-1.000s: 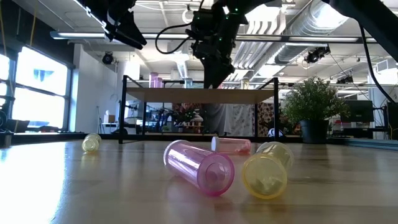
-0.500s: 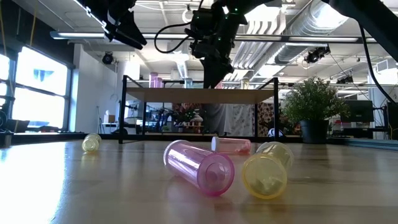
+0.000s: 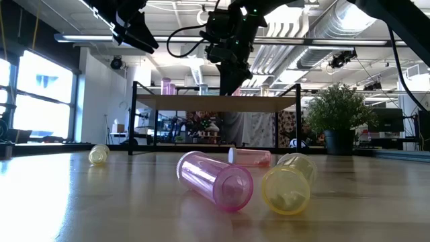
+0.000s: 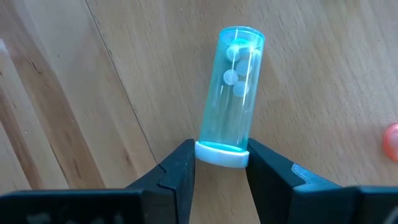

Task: Pick and place medicine bottles onto shelf by color
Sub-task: Put the top blue pill bottle on the shelf aligned with the other blue pill bottle

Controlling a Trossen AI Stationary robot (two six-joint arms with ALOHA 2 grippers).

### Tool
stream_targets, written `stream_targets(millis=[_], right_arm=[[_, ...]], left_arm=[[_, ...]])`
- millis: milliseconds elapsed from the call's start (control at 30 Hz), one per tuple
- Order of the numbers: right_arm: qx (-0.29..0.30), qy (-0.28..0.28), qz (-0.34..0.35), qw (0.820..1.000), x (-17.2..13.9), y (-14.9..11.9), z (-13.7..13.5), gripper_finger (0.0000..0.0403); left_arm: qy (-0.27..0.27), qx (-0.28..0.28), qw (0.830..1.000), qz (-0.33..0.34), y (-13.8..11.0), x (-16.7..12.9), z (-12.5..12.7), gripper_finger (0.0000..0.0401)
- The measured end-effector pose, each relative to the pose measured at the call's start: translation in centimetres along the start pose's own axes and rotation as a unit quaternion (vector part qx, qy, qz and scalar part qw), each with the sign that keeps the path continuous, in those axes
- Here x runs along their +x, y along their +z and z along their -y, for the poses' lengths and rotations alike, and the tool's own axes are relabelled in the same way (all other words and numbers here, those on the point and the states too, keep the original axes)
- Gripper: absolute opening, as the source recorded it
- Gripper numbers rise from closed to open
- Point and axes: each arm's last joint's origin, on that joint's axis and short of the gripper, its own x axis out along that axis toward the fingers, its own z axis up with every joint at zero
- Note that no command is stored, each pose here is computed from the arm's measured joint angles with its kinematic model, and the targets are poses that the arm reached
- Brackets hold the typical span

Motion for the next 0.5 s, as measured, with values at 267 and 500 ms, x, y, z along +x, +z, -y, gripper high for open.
stream_targets(millis=[267, 500], right_arm=[[-0.002, 0.007, -0.002, 1.000, 0.00, -0.03, -0.18, 0.0100], [0.000, 0.011, -0.002, 1.000, 0.00, -0.04, -0.22, 0.0100]], left_arm=[[-0.002, 0.001, 1.000, 0.000, 0.00, 0.00, 0.01, 0.0230], [-0.002, 0.001, 1.000, 0.000, 0.00, 0.00, 0.01, 0.0230]])
